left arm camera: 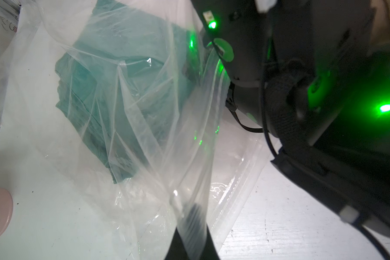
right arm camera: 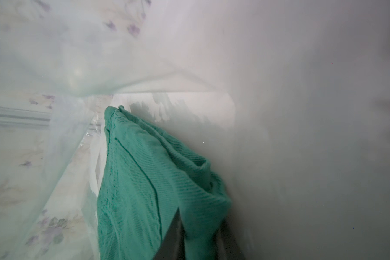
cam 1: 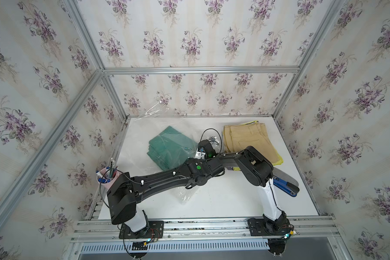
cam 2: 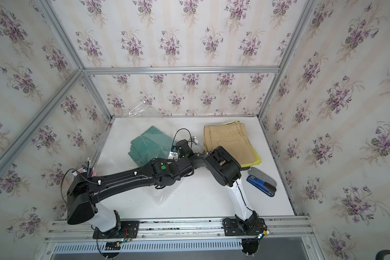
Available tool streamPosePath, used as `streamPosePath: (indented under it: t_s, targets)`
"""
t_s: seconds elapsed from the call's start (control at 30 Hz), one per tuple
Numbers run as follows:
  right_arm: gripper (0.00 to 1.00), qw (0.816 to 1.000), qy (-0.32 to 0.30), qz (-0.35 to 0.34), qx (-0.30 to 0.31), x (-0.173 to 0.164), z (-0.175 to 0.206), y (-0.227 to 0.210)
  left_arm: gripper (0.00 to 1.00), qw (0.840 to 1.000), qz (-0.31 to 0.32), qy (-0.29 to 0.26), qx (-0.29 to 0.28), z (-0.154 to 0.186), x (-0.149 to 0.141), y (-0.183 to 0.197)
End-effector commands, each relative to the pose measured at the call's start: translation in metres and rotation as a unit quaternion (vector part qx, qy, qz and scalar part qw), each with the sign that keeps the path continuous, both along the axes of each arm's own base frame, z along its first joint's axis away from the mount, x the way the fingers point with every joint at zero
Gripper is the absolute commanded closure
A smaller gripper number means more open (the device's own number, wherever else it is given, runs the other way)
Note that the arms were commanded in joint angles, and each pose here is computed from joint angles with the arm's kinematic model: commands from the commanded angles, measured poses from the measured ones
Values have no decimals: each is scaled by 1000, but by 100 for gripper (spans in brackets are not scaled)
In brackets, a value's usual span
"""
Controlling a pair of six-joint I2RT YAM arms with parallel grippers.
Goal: Take the trousers out of the vacuum bag
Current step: Take out the trousers from the vacuum bag.
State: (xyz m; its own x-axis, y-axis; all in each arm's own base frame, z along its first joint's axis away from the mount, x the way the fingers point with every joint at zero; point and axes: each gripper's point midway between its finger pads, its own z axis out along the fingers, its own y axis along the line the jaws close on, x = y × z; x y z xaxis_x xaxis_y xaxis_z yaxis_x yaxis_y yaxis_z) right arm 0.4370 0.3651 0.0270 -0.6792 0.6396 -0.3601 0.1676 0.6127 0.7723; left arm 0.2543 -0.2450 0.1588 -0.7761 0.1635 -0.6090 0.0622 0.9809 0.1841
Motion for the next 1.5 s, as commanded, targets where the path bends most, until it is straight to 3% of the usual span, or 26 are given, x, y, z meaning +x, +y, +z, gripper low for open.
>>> streamPosePath:
  t_s: [0.0,0.13,0.57,0.97,1.1,1.33,1.47]
  targets:
    - [91,999,-29,27,23,-5,18,5,100,1000,-6,8,-6,0,-1,1]
    - [100,996,-56,66,27,-17,45,10,100,1000,1,15,-10,-3,3,8]
    - [100,986,-98,96,96,-89,99,-33,100,999,-8,28,-42,-1,11,16]
    - [100,994,-68,77,36,-150,82,-91,100,999,6,28,-34,-1,12,26]
    - [91,997,-42,60,23,-163,59,-109,100,997,-12,34,-67,1,8,16]
    - [51,999,-22,35,6,-171,35,-129,100,994,-25,36,-102,8,2,12]
    - [38,999,-23,32,-2,-168,31,-129,100,992,-34,40,-113,7,-1,8]
